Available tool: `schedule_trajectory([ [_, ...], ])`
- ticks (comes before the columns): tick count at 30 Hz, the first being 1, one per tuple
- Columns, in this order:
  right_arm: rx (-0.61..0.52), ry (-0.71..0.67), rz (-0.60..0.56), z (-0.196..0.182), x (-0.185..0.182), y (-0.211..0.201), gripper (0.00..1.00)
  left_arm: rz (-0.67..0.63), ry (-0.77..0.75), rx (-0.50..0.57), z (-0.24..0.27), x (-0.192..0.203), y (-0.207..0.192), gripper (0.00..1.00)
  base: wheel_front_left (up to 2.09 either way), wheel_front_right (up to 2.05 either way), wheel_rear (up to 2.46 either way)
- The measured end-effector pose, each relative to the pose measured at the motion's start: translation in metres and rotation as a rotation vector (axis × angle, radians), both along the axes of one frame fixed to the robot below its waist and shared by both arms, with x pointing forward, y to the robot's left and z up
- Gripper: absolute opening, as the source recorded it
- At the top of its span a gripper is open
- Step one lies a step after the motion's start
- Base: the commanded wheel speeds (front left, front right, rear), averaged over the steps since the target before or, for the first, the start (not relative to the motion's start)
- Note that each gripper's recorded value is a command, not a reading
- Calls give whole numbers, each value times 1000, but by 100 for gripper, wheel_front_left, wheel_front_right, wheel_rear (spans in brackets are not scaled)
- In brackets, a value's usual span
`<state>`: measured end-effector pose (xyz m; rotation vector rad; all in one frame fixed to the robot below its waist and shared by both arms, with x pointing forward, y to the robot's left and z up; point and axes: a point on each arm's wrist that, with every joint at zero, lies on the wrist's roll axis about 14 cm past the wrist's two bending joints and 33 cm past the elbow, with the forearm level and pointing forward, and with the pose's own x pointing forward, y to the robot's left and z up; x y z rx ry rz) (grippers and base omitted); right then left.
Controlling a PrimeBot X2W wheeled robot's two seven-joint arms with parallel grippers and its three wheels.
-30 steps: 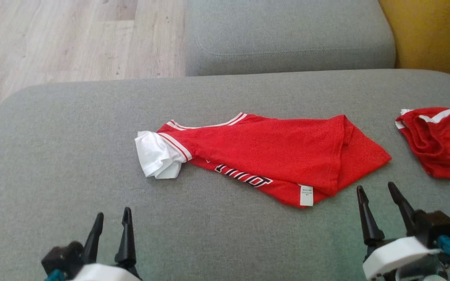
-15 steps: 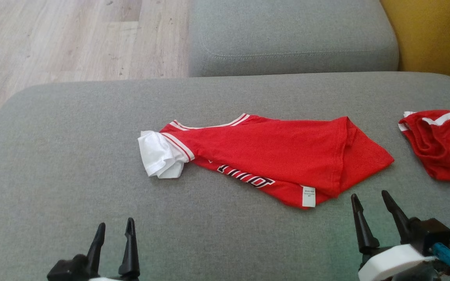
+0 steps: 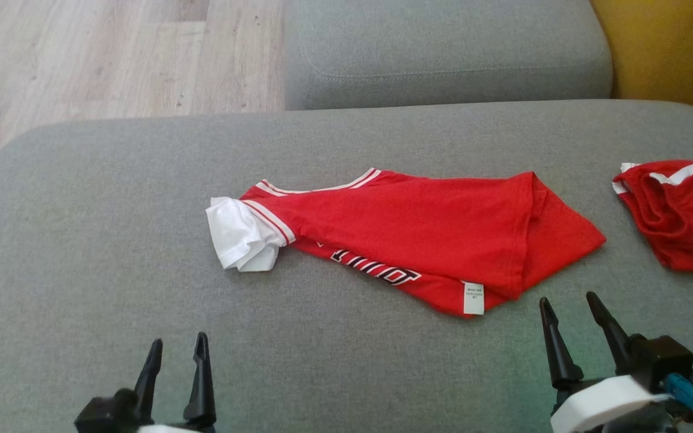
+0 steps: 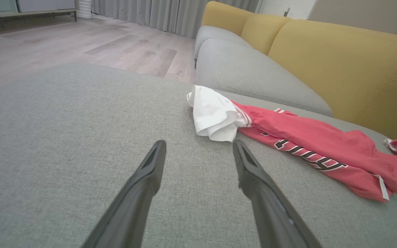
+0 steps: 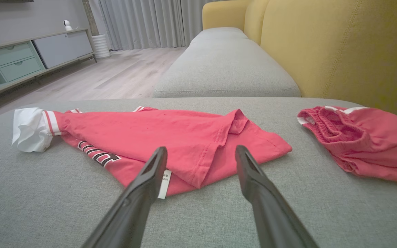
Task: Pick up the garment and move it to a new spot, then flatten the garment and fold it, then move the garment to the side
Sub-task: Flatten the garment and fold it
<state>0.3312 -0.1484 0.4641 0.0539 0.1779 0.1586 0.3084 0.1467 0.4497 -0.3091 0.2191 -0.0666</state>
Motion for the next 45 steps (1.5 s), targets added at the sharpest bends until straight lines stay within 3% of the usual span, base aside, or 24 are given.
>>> schedule_trajectory([
  [10, -13, 10, 5, -3, 15, 1, 100, -180, -41, 48, 20, 55, -46, 100, 0, 0, 0],
  [15, -25, -8, 7, 1, 32, 2, 100, -258, 15, 77, 5, 86, -68, 100, 0, 0, 0],
  [30, -41, 46, -57, -19, 46, -20, 100, -178, 192, 161, -56, 145, -51, 100, 0, 0, 0],
  [32, -41, 52, -59, -21, 46, -21, 100, -173, 206, 168, -61, 146, -49, 71, 0, 0, 0],
  [33, -41, 53, -60, -22, 46, -21, 100, -171, 212, 169, -62, 146, -49, 49, 0, 0, 0],
  [34, -41, 50, -60, -22, 46, -21, 100, -169, 219, 165, -64, 145, -48, 40, 0, 0, 0],
  [35, -41, 48, -61, -22, 46, -21, 100, -167, 224, 161, -65, 144, -48, 40, 0, 0, 0],
  [36, -41, 50, -62, -22, 46, -22, 100, -165, 226, 161, -66, 144, -47, 29, 0, 0, 0],
  [37, -41, 51, -65, -22, 47, -23, 100, -170, 224, 156, -65, 143, -48, 7, 0, 0, 0],
  [38, -42, 51, -66, -22, 47, -23, 100, -167, 224, 150, -65, 143, -48, 0, 0, 0, 0],
  [45, -41, 59, -60, -25, 48, -22, 100, -145, 120, 96, -42, 149, -48, 0, 0, 0, 0],
])
